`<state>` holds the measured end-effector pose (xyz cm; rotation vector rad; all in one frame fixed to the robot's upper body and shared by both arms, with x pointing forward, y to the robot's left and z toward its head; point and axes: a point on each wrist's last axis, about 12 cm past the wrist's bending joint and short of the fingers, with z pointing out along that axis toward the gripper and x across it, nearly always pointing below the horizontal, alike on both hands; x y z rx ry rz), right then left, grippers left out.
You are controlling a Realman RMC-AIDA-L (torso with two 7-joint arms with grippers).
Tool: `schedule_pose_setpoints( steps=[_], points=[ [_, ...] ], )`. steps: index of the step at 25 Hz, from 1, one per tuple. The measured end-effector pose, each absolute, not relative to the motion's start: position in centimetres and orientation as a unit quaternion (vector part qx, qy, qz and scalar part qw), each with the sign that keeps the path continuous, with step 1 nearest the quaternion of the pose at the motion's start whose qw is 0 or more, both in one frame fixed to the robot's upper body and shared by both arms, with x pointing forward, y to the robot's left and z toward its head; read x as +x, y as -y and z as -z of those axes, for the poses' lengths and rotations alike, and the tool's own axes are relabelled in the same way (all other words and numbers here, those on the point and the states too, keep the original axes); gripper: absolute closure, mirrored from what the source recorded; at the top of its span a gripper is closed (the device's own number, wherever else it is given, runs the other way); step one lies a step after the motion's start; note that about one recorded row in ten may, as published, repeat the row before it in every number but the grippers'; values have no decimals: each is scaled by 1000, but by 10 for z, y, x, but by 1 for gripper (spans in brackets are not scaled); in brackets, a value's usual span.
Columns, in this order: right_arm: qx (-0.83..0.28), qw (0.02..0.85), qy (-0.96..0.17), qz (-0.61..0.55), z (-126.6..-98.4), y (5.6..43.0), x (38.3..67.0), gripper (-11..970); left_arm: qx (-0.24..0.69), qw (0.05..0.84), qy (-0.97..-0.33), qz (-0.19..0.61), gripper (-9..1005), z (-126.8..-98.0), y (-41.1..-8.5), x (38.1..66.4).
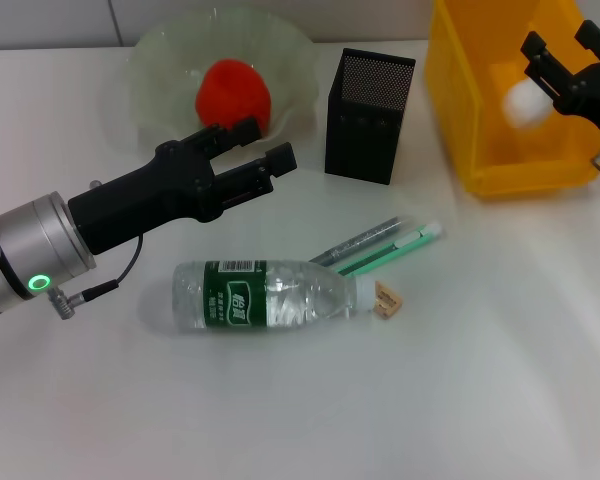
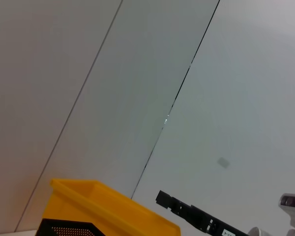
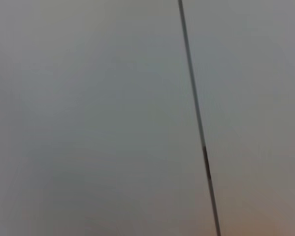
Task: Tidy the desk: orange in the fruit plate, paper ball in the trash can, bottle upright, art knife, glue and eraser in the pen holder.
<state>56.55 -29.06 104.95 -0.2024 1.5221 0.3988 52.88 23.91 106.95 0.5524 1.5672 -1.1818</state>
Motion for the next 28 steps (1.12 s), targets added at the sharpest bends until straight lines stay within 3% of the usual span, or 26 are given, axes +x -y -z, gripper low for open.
schedule_pose_setpoints(
  steps=[7,12,19,21,28],
  points=[
    [-83,721,-656,-206,-1055,296,554,199,234,525,-654,491,208,-1070,-239,529],
    [-99,721,-606,-320,-1076,308,533,199,242,523,-654,490,208,-1070,-240,529],
    [-223,589,-639,-441,-1097,320,519,199,310,496,-657,476,209,-1072,-237,529],
    [-274,528,-667,-449,-1095,323,515,199,333,490,-653,471,209,-1074,-235,530],
    [-352,438,-711,-424,-1083,327,502,199,388,476,-640,461,209,-1085,-228,538]
  ],
)
